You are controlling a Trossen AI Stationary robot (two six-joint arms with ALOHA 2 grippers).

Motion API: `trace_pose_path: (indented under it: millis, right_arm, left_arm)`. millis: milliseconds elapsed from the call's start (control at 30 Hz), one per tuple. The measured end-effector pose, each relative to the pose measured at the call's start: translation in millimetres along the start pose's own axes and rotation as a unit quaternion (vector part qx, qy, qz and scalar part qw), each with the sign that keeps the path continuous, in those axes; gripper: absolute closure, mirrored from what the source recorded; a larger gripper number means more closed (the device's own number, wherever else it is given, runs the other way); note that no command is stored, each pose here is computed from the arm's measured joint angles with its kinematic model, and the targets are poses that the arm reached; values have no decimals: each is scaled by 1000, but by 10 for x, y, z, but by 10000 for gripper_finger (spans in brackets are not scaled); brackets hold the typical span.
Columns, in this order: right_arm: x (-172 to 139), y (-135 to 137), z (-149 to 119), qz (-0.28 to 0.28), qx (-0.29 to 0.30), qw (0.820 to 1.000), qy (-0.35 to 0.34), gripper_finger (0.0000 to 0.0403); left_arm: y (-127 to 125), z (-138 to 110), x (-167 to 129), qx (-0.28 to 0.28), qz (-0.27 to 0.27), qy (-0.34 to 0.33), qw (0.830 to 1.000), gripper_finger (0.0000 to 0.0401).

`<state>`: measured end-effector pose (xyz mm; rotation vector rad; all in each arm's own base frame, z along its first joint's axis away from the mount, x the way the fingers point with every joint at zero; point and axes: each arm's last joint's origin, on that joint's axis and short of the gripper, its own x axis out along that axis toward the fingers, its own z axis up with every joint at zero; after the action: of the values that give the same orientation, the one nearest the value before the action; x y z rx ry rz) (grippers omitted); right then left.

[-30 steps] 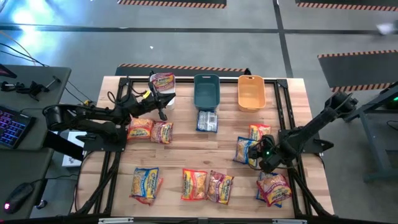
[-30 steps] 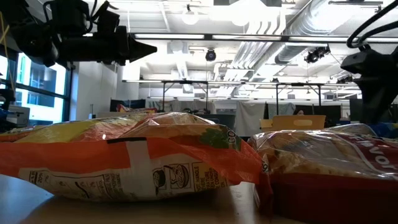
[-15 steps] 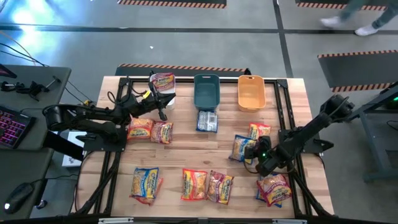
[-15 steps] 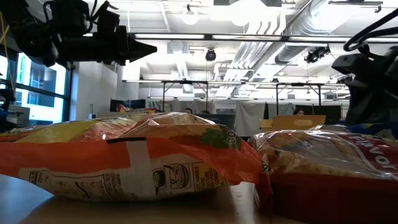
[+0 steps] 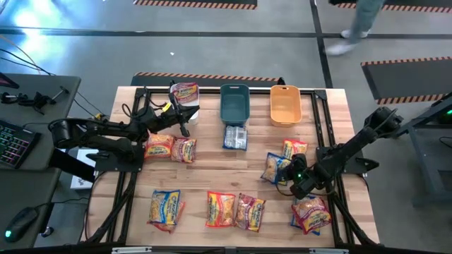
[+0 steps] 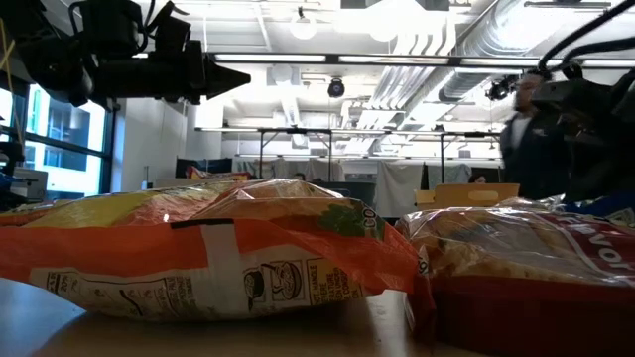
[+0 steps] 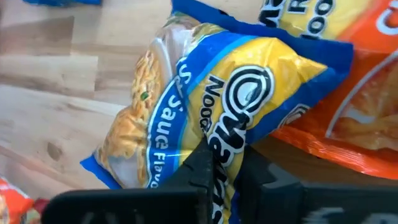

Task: Sort Maruchan noodles
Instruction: Put the blue noodle pack into the yellow bin

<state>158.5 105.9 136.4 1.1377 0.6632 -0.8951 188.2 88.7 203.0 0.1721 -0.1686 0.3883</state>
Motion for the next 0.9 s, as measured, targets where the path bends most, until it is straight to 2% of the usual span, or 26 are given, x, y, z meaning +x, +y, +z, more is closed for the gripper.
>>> trace_pose_path:
  millis: [133, 267, 500, 600, 700, 800, 900]
  right_arm:
    - [-130, 93, 92, -18, -51, 999, 1, 391]
    - [-328, 288, 263, -56, -127, 990, -13, 391]
    - [-634, 695, 667, -100, -274, 956, -26, 391]
    - [-737, 847, 914, -119, -350, 929, -26, 391]
    - [-833, 963, 1245, -151, -428, 890, -37, 391]
    - [-902, 1045, 1630, -180, -507, 842, -42, 391]
    - [-906, 1099, 2021, -193, -587, 785, -45, 391]
  left_arm:
    - [0, 0, 0, -2, 0, 0, 1000, 398]
    - [0, 1, 0, -4, 0, -1, 1000, 398]
    - [-1, 2, 0, -4, 0, -1, 1000, 398]
    - [-1, 2, 0, -4, 0, -1, 1000, 398]
    - [-1, 2, 0, -4, 0, -1, 1000, 398]
    - [-1, 2, 0, -4, 0, -1, 1000, 398]
    - [0, 2, 0, -4, 0, -1, 1000, 398]
